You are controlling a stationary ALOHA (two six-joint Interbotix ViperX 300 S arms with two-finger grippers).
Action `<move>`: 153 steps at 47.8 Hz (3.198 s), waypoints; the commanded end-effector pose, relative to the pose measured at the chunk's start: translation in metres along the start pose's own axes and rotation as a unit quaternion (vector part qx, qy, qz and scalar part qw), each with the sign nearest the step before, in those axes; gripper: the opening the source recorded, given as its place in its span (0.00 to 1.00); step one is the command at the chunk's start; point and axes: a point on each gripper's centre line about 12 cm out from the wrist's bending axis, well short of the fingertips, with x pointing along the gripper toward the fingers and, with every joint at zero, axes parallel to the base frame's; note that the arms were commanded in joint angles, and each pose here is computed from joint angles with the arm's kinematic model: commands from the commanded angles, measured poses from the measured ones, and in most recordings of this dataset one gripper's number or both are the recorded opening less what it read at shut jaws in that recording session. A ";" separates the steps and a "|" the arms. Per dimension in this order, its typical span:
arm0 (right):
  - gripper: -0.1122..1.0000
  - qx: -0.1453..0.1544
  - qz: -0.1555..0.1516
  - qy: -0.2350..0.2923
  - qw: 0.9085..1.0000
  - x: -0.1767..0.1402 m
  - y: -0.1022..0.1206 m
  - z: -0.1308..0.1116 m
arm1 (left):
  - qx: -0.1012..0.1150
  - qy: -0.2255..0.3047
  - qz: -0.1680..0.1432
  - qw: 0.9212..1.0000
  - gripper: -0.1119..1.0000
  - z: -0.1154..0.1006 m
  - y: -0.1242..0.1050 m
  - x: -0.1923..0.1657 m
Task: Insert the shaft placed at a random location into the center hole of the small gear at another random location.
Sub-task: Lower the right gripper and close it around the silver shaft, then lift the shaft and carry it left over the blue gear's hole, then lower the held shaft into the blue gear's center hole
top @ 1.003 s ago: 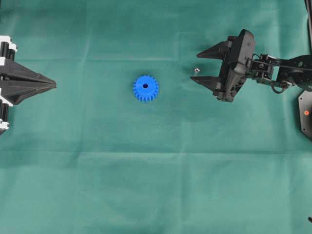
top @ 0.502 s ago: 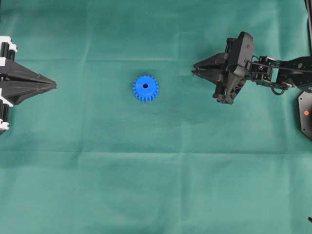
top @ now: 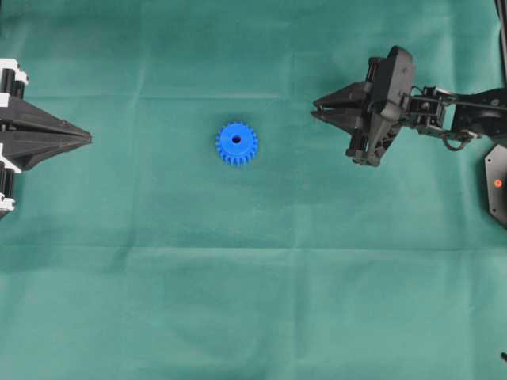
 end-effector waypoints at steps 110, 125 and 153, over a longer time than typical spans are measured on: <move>0.23 -0.018 0.063 -0.062 0.996 0.073 0.056 0.101 | 0.000 -0.002 0.000 1.000 0.10 0.005 0.000 0.003; 0.23 -0.012 0.064 -0.053 0.996 0.081 0.058 0.094 | 0.000 -0.002 0.000 1.000 0.10 0.005 0.000 0.003; 0.23 -0.004 0.066 -0.043 0.997 0.090 0.061 0.082 | 0.000 0.003 0.000 1.000 0.10 0.004 0.000 0.003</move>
